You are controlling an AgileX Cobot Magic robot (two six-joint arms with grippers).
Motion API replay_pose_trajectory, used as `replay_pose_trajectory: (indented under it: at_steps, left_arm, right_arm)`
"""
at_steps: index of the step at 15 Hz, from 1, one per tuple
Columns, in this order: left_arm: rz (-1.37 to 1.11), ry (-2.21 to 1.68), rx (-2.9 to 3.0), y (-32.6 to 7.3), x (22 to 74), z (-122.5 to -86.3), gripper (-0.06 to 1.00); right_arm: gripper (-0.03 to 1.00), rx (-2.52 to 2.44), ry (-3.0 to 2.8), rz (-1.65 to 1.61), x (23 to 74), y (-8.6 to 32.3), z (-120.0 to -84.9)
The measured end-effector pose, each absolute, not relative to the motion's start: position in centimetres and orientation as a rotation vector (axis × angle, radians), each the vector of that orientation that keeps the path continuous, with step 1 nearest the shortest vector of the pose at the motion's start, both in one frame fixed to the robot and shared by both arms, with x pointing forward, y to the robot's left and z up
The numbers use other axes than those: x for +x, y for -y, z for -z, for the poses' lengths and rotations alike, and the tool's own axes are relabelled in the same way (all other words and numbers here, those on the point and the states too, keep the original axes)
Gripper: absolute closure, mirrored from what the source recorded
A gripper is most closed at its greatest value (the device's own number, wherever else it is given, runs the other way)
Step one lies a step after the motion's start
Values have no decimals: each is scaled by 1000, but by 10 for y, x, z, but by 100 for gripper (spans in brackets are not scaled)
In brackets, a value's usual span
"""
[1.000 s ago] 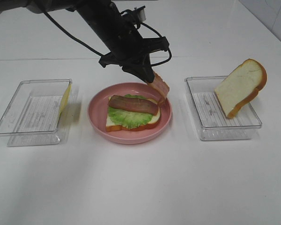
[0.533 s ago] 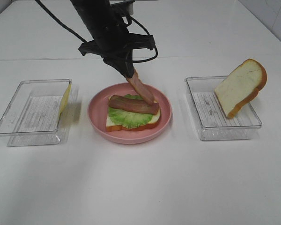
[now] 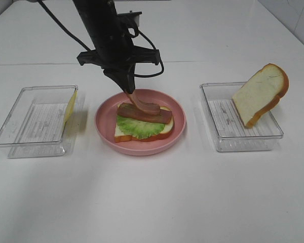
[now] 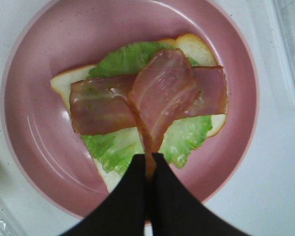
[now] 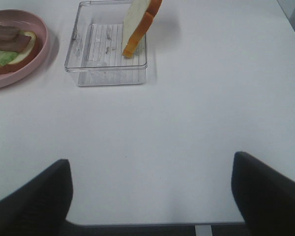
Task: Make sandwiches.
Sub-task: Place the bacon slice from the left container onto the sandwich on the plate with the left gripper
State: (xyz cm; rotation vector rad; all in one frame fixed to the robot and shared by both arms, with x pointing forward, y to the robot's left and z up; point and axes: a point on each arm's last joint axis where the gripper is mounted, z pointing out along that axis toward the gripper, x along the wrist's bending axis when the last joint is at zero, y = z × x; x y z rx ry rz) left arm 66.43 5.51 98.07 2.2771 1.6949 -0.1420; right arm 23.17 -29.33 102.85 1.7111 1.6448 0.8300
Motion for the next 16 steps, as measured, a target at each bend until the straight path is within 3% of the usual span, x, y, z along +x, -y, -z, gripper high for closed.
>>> replay_pose_trajectory:
  at_steps: [9,11,14,16]
  left_arm:
    - [159,-1751,2337,-55,669,-945,94]
    - [156,-1751,2338,-55,669,-945,76]
    - [155,-1751,2339,-56,669,-945,34]
    - [148,-1750,2342,-56,670,-945,13]
  right_arm:
    - [12,1711,-1645,-830,232,293,-1029]
    - [12,1711,-1645,-830,232,293,-1029]
    - [12,1711,-1645,-830,232,293,-1029]
    - [12,1711,-1645,-830,232,293,-1029]
